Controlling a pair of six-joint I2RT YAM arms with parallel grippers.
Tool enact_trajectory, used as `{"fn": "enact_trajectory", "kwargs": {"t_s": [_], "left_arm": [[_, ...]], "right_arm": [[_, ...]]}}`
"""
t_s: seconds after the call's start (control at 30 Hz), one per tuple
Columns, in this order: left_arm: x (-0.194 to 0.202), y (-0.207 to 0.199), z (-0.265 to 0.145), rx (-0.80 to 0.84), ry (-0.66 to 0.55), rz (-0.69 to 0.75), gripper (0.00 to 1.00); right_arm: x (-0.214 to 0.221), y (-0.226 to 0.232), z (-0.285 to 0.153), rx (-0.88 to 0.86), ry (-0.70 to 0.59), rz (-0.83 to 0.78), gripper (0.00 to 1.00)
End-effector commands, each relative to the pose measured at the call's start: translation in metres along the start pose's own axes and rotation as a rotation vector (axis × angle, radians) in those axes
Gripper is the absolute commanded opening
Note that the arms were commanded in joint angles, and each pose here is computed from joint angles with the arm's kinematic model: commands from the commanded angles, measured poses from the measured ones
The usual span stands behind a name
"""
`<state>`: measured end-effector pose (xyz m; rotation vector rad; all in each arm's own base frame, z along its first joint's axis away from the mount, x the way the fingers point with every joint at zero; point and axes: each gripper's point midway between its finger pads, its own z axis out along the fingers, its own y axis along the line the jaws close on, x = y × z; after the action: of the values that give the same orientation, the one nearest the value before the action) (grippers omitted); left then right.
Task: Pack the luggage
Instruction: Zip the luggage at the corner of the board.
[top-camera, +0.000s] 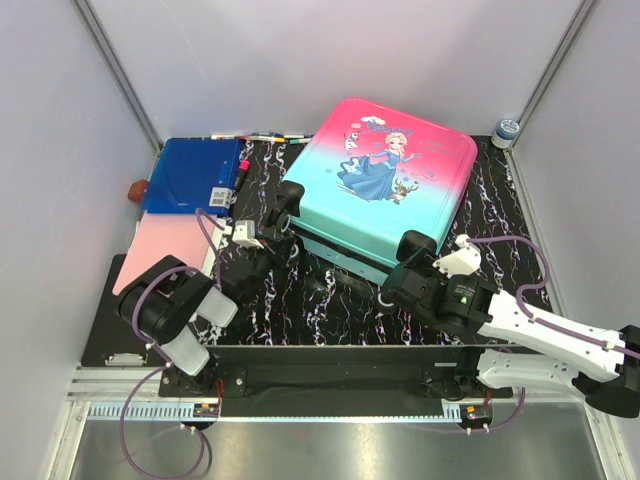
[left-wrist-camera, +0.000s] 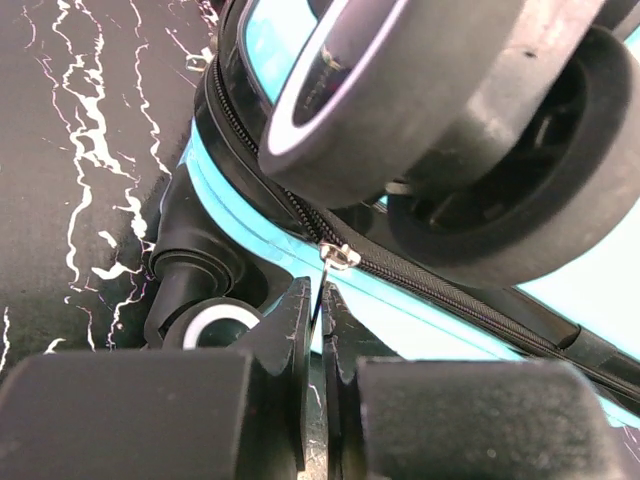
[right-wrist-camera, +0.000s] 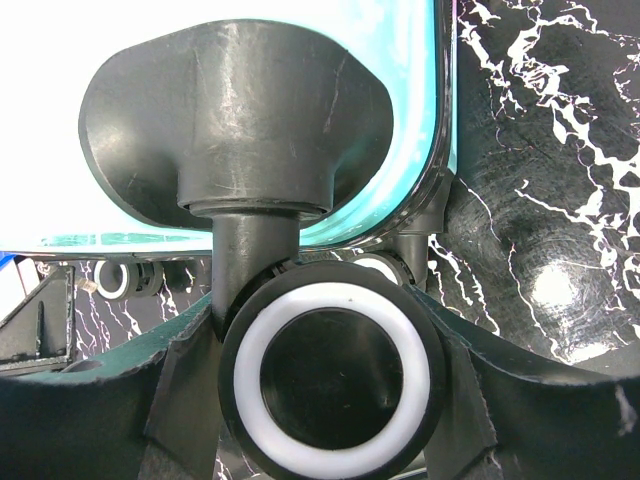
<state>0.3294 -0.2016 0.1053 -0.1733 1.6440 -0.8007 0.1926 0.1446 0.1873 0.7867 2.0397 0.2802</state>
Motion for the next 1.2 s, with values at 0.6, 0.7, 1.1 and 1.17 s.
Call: {"fn": "enact_trajectory", "kwargs": {"t_s": [0.6,0.7,1.1,1.17], "left_arm": [[-0.088,0.048,0.001,-0.076,-0.307,-0.04,0.0],[-0.089,0.051,0.001,-0.082,-0.309,-0.038,0.0],[-0.101,0.069,0.004,-0.114,-0.331,-0.037,0.0],[-0.102,0.072,0.004,-0.12,-0.334,-0.035,0.0]], "right_arm": [[-0.06,-0.017,-0.003,0.04,-0.206,-0.012,0.0],[-0.066,-0.024,-0.002,0.072,-0.219,-0.024,0.0],[-0.097,-0.049,-0.006,0.129,-0.292,-0.012,0.0],[-0.099,-0.053,-0.007,0.141,-0.297,-0.013,0.0]]}}
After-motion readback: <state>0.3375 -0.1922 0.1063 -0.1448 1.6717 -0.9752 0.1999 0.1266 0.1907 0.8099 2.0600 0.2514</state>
